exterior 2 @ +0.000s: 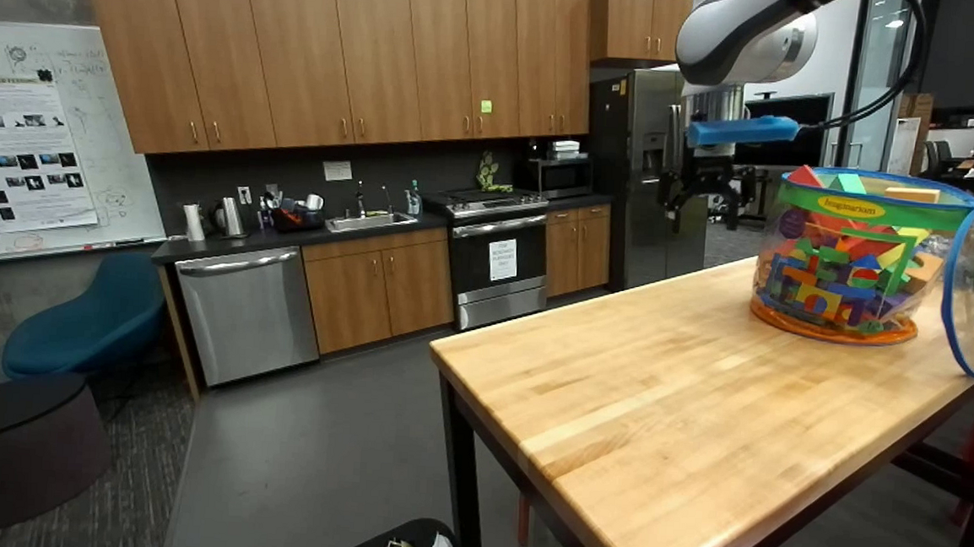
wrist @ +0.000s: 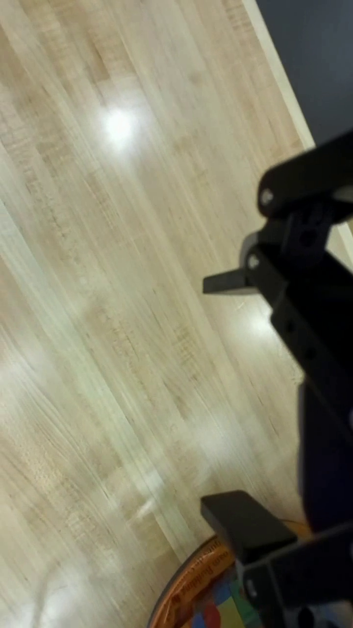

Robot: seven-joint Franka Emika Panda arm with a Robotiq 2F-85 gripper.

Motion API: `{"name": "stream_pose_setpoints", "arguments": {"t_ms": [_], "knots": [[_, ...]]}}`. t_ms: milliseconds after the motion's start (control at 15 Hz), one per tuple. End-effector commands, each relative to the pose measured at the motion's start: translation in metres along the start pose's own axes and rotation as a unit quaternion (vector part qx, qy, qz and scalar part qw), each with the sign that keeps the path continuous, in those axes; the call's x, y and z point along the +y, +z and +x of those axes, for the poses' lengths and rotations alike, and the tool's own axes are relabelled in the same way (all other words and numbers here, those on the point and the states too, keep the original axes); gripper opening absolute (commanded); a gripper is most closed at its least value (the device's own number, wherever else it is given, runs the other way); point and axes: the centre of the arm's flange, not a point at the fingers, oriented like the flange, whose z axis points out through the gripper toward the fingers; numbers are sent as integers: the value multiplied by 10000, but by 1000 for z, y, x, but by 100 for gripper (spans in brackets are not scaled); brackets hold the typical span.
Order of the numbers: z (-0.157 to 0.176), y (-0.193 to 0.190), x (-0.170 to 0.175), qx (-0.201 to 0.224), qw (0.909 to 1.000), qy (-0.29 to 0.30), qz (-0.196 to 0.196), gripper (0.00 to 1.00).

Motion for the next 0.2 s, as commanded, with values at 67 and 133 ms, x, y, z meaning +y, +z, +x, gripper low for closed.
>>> {"name": "stream_pose_setpoints", "arguments": {"t_ms": [67,133], "knots": [[-16,13,-6,-34,9997,-232,36,100],[-5,12,-6,-69,9999,-122,-32,100]]}}
